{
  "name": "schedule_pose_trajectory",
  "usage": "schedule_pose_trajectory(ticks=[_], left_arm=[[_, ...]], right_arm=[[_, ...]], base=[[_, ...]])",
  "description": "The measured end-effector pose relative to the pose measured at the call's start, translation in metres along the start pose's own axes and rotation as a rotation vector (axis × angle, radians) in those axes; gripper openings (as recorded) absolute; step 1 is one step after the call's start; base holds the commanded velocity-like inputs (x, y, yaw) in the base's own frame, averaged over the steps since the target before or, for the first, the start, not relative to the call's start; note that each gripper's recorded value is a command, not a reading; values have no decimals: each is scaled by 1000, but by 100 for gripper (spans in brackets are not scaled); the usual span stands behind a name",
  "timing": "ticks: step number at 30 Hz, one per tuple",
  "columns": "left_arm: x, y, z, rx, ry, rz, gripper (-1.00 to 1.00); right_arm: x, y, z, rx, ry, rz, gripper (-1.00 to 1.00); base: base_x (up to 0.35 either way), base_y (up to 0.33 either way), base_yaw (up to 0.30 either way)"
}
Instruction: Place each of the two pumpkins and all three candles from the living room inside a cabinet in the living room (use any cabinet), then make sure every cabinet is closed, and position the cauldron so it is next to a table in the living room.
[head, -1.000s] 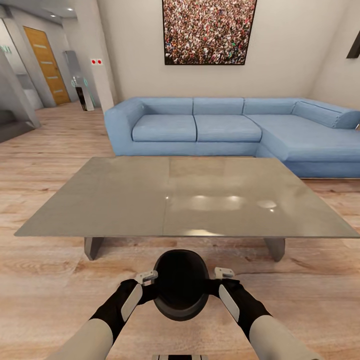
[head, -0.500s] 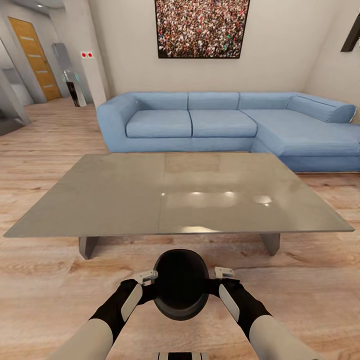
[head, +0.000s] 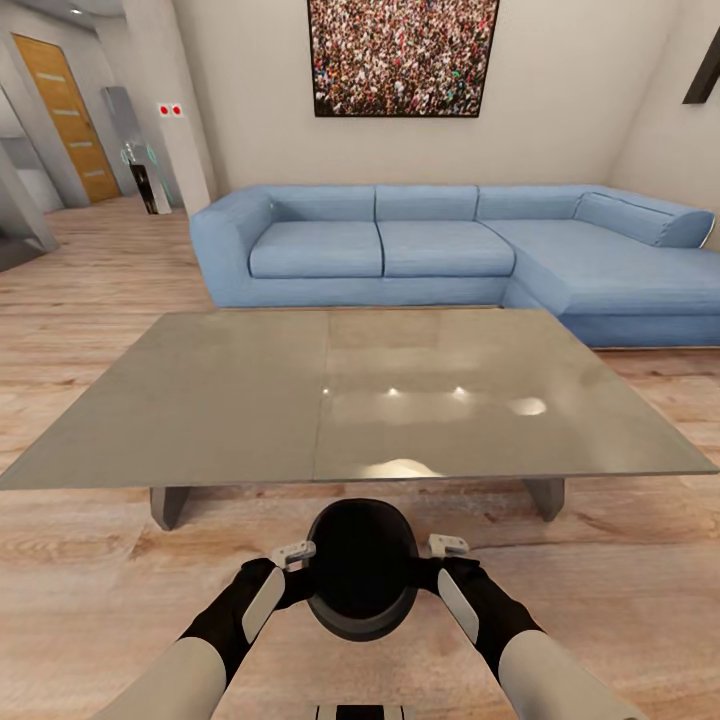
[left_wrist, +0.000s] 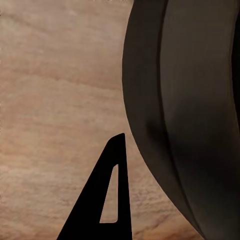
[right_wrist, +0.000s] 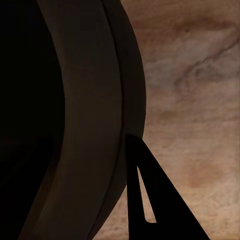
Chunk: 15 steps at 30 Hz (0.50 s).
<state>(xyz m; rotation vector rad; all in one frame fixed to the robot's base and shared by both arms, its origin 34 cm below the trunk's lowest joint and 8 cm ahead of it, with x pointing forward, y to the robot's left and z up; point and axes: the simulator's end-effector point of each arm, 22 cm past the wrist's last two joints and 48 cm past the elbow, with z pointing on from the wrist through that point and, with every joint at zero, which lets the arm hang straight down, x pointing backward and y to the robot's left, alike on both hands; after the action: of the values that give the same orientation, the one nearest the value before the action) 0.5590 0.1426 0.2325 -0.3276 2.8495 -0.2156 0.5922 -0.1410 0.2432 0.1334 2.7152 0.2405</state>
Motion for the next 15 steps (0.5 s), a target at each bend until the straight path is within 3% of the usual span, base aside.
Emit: schedule_pose_trajectory(ticks=[15], left_arm=[[14, 5, 15, -6, 36, -6, -100]], right_arm=[[16, -4, 13, 3, 34, 8, -100]], base=[[0, 0, 0]])
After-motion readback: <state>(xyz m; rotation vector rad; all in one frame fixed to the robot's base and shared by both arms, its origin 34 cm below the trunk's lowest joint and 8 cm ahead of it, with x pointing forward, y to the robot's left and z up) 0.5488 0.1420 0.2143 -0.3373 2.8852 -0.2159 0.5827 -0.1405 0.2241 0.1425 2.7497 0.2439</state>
